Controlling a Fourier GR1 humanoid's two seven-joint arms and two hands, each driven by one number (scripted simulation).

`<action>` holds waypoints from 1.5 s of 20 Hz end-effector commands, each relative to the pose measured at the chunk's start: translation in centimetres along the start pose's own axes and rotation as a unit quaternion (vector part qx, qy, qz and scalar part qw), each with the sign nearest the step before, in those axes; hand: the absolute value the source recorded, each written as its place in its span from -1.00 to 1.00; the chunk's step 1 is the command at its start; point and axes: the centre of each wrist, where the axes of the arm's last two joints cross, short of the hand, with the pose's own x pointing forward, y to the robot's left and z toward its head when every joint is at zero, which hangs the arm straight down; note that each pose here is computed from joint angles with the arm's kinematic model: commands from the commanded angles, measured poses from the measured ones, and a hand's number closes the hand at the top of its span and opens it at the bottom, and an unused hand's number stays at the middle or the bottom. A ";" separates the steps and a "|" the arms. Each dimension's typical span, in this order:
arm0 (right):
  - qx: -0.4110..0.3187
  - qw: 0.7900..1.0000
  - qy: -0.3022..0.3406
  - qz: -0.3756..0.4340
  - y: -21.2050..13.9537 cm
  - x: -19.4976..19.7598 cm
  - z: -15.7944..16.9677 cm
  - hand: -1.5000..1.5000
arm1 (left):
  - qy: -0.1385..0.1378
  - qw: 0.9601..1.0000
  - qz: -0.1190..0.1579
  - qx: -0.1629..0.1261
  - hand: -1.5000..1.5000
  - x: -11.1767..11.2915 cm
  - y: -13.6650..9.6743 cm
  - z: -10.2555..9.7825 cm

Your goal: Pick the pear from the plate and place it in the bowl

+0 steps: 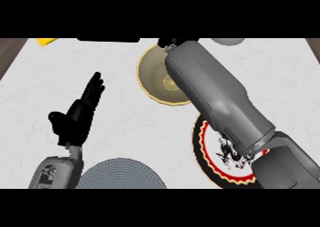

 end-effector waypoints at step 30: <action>0.003 0.935 0.093 -0.342 1.4 -7.2 2.3 -1.00 | 0.008 1.000 -0.001 0.024 0.00 -2.3 -0.3 1.0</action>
